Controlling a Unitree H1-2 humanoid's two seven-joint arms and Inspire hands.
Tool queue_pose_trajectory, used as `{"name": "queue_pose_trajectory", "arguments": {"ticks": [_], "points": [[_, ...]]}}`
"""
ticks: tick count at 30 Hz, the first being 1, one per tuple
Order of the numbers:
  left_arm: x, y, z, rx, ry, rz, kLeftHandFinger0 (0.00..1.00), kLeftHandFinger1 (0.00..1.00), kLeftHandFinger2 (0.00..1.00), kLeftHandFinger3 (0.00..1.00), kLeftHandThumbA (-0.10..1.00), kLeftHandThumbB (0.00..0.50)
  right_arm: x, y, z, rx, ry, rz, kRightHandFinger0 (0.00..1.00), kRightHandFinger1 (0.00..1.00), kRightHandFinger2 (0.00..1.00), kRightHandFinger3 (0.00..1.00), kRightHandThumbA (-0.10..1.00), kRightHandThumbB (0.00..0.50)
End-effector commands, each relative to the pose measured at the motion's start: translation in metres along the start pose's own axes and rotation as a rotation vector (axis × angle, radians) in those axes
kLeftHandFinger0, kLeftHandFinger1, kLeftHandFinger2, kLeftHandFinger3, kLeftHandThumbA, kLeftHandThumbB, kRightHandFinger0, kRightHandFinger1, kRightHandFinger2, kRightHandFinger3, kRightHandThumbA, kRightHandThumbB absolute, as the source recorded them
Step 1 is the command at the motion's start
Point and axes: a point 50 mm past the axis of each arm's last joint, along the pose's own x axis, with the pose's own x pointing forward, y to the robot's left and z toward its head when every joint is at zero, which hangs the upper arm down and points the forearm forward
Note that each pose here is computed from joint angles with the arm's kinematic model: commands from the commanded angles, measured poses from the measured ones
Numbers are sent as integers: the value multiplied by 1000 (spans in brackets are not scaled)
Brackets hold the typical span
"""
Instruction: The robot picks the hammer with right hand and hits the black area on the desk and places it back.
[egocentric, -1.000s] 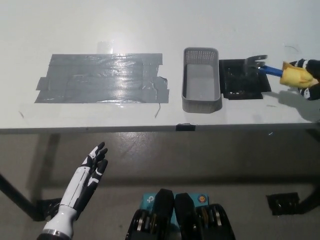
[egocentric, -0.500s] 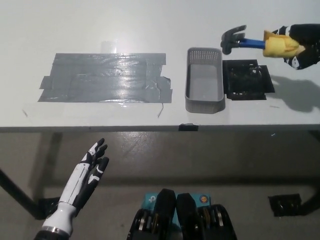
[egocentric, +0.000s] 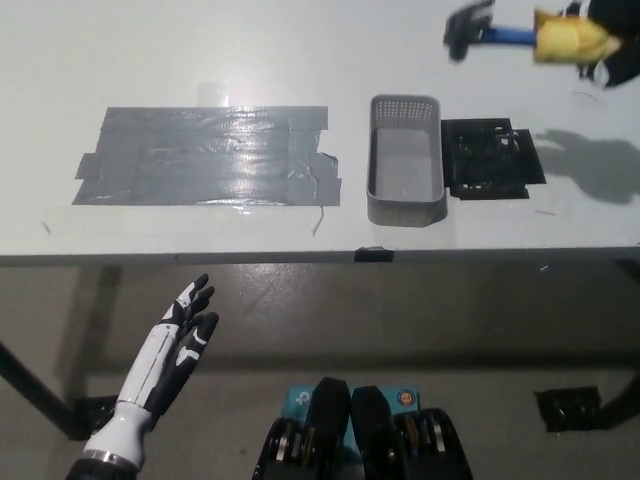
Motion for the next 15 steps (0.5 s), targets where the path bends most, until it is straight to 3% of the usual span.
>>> {"name": "queue_pose_trajectory", "arguments": {"ticks": [1, 3, 5, 7, 8, 10, 12, 15], "points": [[5, 9, 13, 23, -79, -2, 963, 1000, 1000, 1000, 958, 0, -86, -105, -7, 129, -85, -233, 34, 555, 899, 876, -100, 147], [4, 10, 13, 21, -86, 2, 909, 1000, 1000, 1000, 929, 0, -90, -112, -13, 119, -63, -254, 57, 578, 885, 984, -100, 142], [3, 11, 12, 7, -78, 2, 908, 1000, 1000, 1000, 921, 0, -92, -115, -22, 143, -63, -249, 44, 572, 894, 1000, -100, 156], [4, 10, 11, 7, -80, 0, 912, 1000, 1000, 1000, 917, 0, -94, -116, -25, 144, -59, -250, 40, 568, 909, 1000, -100, 152], [4, 9, 11, 5, -81, -1, 914, 1000, 1000, 1000, 914, 0, -93, -115, -28, 153, -55, -251, 89, 615, 960, 1000, -100, 153], [3, 9, 10, 2, -82, 1, 913, 1000, 1000, 1000, 909, 0, -90, -114, -29, 161, -62, -238, 126, 639, 970, 1000, -100, 161], [2, 9, 10, 8, -83, 1, 908, 1000, 1000, 1000, 904, 0, -75, -95, -33, 139, -41, -196, 96, 591, 905, 990, -100, 157], [2, 7, 10, 16, -89, -3, 907, 1000, 1000, 1000, 899, 0, -49, -58, -34, 120, 10, -151, 94, 596, 948, 953, -100, 164]]}}
